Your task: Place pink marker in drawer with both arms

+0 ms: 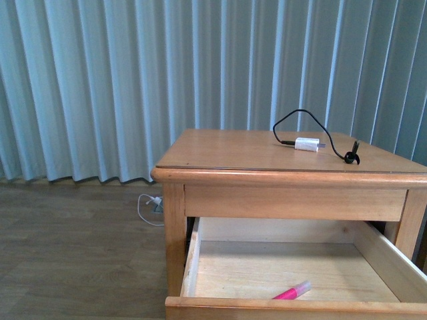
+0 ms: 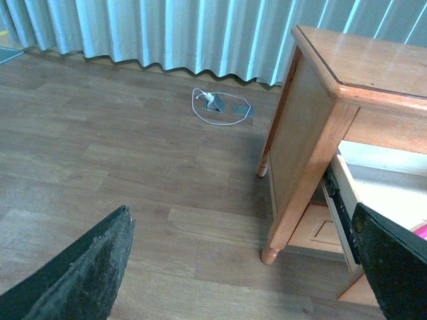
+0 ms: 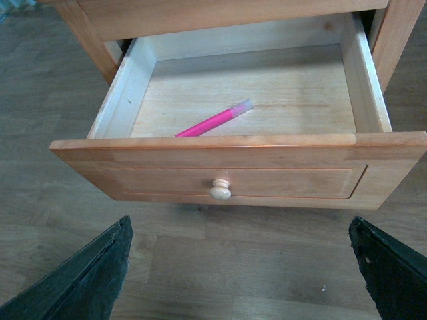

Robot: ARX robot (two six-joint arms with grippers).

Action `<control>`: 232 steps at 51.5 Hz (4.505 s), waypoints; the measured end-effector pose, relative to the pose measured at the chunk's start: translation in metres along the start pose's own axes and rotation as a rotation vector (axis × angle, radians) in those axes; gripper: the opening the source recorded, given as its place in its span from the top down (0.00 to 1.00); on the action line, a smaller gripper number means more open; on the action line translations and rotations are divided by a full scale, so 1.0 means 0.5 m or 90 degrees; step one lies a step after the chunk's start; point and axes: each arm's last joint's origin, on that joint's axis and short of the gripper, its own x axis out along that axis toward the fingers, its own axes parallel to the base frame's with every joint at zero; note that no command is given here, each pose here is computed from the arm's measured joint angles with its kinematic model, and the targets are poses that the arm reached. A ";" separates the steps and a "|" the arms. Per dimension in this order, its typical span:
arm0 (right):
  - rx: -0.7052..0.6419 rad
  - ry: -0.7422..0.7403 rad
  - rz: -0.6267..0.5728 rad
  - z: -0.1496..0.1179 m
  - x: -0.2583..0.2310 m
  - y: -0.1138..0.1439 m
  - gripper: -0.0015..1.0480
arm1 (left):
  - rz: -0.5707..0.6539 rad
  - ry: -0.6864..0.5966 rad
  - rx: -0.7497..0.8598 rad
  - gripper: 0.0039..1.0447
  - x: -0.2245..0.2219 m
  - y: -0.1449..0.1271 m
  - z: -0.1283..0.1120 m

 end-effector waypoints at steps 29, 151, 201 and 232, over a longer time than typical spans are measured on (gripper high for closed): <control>0.000 0.000 0.000 0.000 0.000 0.000 0.08 | -0.063 -0.040 0.068 0.96 -0.020 0.006 -0.052; -0.111 0.106 -0.164 0.022 0.501 0.029 0.08 | -0.065 -0.052 0.069 0.05 -0.048 0.012 -0.075; -0.101 -0.042 -0.171 0.052 0.681 0.043 0.08 | -0.065 -0.052 0.069 0.05 -0.048 0.012 -0.075; -0.034 -0.055 -0.068 0.101 0.226 0.069 0.08 | -0.065 -0.052 0.069 0.05 -0.048 0.012 -0.075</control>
